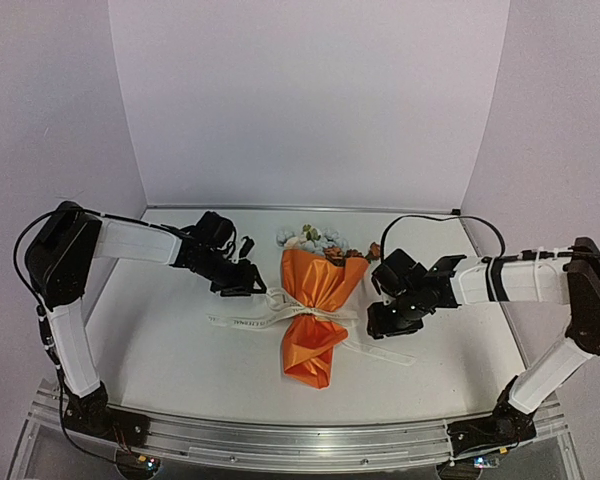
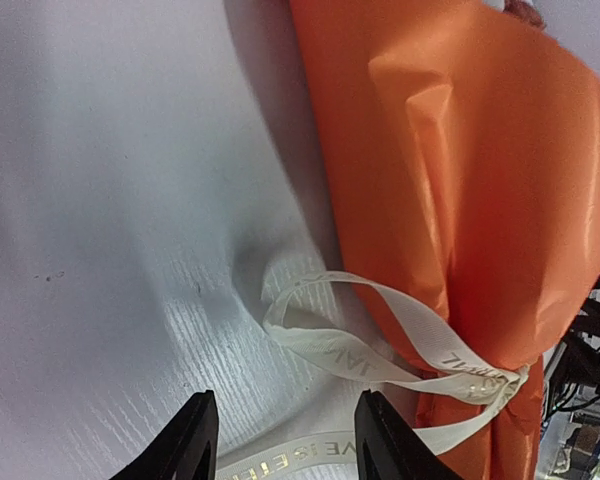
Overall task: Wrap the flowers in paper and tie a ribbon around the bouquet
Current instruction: Tie the half-tied ribbon around the folded bouquet.
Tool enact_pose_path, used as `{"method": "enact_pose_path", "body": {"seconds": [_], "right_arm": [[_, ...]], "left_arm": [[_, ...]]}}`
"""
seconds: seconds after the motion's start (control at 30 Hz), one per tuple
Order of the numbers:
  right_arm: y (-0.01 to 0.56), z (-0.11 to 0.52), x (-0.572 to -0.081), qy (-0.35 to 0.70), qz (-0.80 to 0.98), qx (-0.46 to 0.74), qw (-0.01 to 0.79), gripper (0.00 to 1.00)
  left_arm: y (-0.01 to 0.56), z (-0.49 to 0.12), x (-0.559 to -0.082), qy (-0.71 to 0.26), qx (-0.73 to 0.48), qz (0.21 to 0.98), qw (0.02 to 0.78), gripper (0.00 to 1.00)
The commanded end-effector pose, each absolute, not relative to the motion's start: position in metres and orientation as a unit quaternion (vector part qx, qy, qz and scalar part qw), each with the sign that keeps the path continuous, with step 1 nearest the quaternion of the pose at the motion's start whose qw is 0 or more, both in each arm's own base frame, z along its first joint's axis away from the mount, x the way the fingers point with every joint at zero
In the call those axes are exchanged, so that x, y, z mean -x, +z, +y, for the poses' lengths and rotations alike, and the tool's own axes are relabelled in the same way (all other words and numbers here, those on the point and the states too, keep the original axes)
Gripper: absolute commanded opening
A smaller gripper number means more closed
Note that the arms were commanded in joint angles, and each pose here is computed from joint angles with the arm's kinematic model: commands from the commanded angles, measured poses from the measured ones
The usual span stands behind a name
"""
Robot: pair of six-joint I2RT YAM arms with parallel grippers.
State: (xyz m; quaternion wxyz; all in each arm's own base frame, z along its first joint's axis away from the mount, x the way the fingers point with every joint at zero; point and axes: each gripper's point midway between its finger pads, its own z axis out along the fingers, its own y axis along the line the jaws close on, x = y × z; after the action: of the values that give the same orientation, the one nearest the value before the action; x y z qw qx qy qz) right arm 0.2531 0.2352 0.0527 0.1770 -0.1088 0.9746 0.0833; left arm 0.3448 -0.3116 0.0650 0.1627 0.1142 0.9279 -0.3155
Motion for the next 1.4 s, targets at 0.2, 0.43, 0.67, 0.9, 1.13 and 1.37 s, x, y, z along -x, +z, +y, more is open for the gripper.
{"method": "enact_pose_path", "body": {"seconds": [0.2, 0.43, 0.67, 0.9, 1.13, 1.37], "right_arm": [[0.046, 0.262, -0.302, 0.134, 0.951, 0.025, 0.277, 0.45], [0.032, 0.264, -0.31, 0.126, 0.95, 0.014, 0.286, 0.44], [0.022, 0.262, -0.315, 0.122, 0.946, 0.007, 0.3, 0.43], [0.023, 0.272, -0.315, 0.143, 0.936, 0.023, 0.32, 0.41], [0.029, 0.281, -0.304, 0.172, 0.923, 0.054, 0.339, 0.41], [0.02, 0.269, -0.295, 0.157, 0.923, 0.071, 0.344, 0.43]], "left_arm": [[0.06, -0.339, -0.35, -0.334, -0.151, 0.918, 0.151, 0.47], [0.044, -0.337, -0.357, -0.298, -0.142, 0.931, 0.154, 0.46], [0.042, -0.336, -0.374, -0.276, -0.124, 0.936, 0.181, 0.46], [0.038, -0.334, -0.376, -0.268, -0.119, 0.938, 0.184, 0.4], [0.039, -0.334, -0.376, -0.268, -0.118, 0.938, 0.186, 0.34], [0.038, -0.335, -0.375, -0.272, -0.118, 0.938, 0.181, 0.28]]}}
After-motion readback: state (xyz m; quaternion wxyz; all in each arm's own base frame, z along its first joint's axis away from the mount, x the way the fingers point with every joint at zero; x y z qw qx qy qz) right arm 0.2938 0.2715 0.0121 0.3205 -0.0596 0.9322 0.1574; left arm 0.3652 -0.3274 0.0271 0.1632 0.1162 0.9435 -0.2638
